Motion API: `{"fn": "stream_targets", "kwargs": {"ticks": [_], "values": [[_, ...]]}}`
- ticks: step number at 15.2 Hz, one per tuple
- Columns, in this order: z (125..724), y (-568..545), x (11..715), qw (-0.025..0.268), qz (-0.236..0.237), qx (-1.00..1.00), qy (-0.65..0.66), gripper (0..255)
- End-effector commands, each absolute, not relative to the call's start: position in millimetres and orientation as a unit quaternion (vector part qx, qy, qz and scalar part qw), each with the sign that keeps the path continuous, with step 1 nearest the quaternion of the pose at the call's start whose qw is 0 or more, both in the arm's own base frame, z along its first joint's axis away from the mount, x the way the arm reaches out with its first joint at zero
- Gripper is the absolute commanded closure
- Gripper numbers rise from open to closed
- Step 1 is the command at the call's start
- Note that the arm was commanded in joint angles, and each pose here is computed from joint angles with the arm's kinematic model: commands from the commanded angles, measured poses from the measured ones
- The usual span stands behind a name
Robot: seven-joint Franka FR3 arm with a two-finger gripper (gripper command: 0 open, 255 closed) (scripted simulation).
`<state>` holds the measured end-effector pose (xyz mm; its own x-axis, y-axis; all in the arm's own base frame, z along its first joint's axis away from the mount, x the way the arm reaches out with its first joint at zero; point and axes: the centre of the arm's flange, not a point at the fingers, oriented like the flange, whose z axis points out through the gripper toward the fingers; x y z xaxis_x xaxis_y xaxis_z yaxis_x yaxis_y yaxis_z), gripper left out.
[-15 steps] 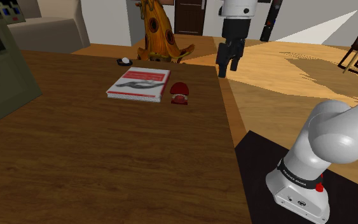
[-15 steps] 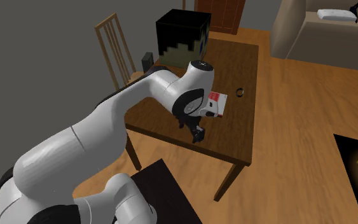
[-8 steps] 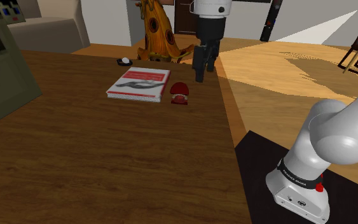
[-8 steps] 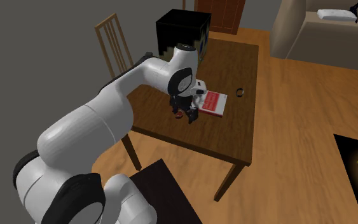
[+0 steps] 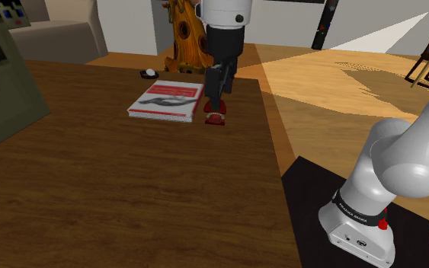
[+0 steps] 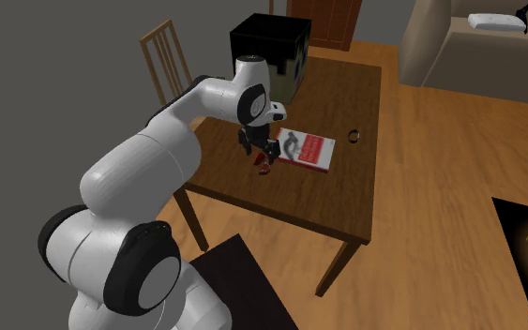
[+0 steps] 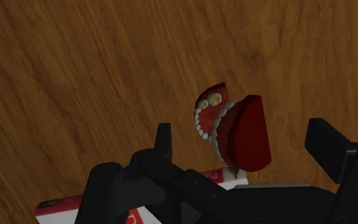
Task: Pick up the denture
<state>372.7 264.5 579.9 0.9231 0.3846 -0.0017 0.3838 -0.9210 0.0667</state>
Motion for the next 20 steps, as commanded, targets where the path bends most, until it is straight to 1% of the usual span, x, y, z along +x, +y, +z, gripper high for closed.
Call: {"fn": "stream_targets", "kwargs": {"ticks": [1, 5, 7, 8, 17, 20], "values": [[570.0, 267.5, 373.5, 0.033, 0.007, 0.98, 0.198, 0], [545.9, 267.5, 373.5, 0.033, 0.007, 0.98, 0.198, 0], [545.9, 267.5, 373.5, 0.033, 0.007, 0.98, 0.198, 0], [546.2, 267.9, 373.1, 0.033, 0.007, 0.98, 0.198, 255], [545.9, 267.5, 373.5, 0.033, 0.007, 0.98, 0.198, 255], [561.7, 267.5, 373.5, 0.033, 0.007, 0.98, 0.198, 255]]}}
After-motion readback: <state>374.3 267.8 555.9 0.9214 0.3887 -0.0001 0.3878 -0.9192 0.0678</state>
